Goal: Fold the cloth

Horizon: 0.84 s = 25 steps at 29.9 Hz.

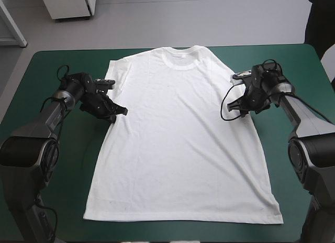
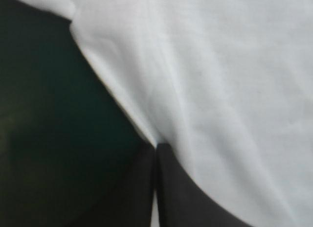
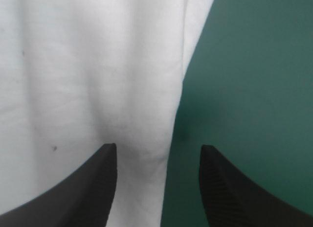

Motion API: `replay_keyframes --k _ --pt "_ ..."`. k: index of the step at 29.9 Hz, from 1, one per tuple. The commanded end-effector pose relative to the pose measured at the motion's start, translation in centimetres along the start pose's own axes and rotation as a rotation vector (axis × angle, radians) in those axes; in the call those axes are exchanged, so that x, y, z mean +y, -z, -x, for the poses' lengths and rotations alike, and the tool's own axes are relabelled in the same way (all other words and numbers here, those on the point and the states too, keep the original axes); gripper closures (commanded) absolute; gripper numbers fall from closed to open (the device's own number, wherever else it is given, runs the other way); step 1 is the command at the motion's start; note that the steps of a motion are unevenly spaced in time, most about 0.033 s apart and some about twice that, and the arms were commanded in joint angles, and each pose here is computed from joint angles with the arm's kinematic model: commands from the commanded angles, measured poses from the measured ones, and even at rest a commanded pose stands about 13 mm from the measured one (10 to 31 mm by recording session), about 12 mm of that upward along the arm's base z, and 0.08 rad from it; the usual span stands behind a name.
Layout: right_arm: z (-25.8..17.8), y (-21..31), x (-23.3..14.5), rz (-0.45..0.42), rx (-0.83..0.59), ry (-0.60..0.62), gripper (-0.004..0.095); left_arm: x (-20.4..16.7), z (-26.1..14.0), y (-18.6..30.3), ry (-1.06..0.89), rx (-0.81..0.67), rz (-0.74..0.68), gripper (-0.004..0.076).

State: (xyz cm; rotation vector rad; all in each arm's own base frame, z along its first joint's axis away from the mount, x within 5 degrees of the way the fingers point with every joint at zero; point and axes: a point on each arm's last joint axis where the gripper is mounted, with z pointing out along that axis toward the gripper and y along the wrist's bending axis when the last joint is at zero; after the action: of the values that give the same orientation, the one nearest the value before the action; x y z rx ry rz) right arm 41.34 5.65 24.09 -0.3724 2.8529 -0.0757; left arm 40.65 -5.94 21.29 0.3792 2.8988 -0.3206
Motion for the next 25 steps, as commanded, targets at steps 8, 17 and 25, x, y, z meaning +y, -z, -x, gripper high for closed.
replay_keyframes --k 8,17,25 --pt "0.8 0.0 0.5 0.063 -0.04 -0.032 0.0447 -1.0 0.0 0.7 -0.009 -0.011 -0.043 0.0746" --pt "0.8 -1.3 0.6 0.066 -0.002 -0.027 0.0921 -1.1 0.2 1.5 -0.02 -0.032 -0.039 0.0746" --pt "1.3 2.7 -0.6 0.05 -0.014 -0.047 0.0921 -2.0 1.0 7.3 -0.085 -0.127 0.008 0.0746"
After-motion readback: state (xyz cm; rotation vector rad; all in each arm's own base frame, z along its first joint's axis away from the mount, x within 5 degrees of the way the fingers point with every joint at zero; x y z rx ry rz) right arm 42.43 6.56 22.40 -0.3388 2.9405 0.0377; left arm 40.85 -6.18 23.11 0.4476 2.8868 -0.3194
